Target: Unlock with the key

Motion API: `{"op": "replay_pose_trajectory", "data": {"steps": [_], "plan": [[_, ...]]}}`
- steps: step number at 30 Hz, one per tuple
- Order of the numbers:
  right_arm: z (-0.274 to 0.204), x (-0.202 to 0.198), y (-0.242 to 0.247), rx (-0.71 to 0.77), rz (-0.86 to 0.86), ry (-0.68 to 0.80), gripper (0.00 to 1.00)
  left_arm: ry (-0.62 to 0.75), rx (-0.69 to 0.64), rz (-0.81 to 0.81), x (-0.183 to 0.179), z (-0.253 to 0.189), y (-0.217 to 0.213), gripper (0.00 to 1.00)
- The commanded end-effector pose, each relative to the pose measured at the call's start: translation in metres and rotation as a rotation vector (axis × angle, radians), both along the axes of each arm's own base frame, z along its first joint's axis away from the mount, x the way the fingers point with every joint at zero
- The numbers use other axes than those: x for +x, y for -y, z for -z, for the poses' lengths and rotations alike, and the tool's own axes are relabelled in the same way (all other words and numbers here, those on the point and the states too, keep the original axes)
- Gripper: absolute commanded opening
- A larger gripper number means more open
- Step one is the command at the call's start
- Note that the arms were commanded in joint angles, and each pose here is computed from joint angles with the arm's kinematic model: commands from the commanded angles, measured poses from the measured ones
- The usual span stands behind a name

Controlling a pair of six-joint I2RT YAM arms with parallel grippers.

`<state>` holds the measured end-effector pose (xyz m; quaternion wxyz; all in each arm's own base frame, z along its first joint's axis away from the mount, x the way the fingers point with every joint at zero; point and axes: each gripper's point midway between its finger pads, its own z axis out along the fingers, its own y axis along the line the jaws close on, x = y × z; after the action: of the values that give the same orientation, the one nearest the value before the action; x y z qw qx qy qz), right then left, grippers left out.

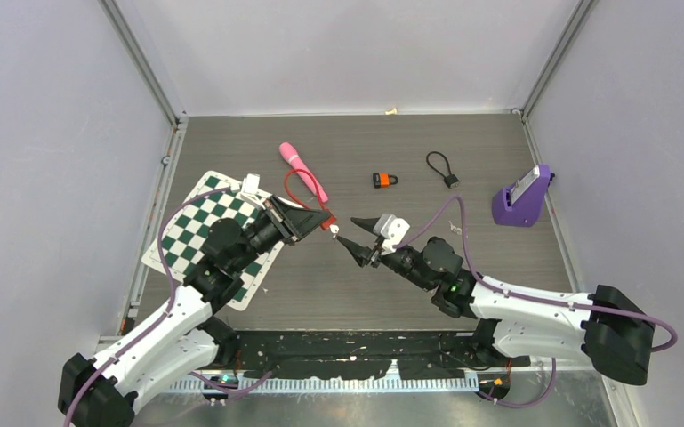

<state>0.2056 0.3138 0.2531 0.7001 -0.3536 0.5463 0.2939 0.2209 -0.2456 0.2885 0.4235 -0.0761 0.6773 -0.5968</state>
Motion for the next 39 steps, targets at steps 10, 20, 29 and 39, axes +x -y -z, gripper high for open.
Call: {"op": "replay_pose_trajectory", "data": {"steps": [10,20,29,39], "plan": [[-0.052,-0.010,-0.018,0.097,-0.064,0.101,0.47,0.088,-0.039,0.031,-0.005,-0.025,0.002,0.00],[-0.047,-0.007,-0.024,0.074,-0.057,0.094,0.20,0.092,-0.052,0.046,-0.007,-0.028,0.003,0.00],[-0.040,0.002,-0.026,-0.014,0.037,0.133,0.05,0.052,-0.019,0.054,-0.009,-0.014,0.008,0.00],[-0.078,0.001,-0.029,0.246,-0.063,-0.016,0.05,0.090,-0.017,0.140,-0.027,0.000,0.025,0.00]]}}
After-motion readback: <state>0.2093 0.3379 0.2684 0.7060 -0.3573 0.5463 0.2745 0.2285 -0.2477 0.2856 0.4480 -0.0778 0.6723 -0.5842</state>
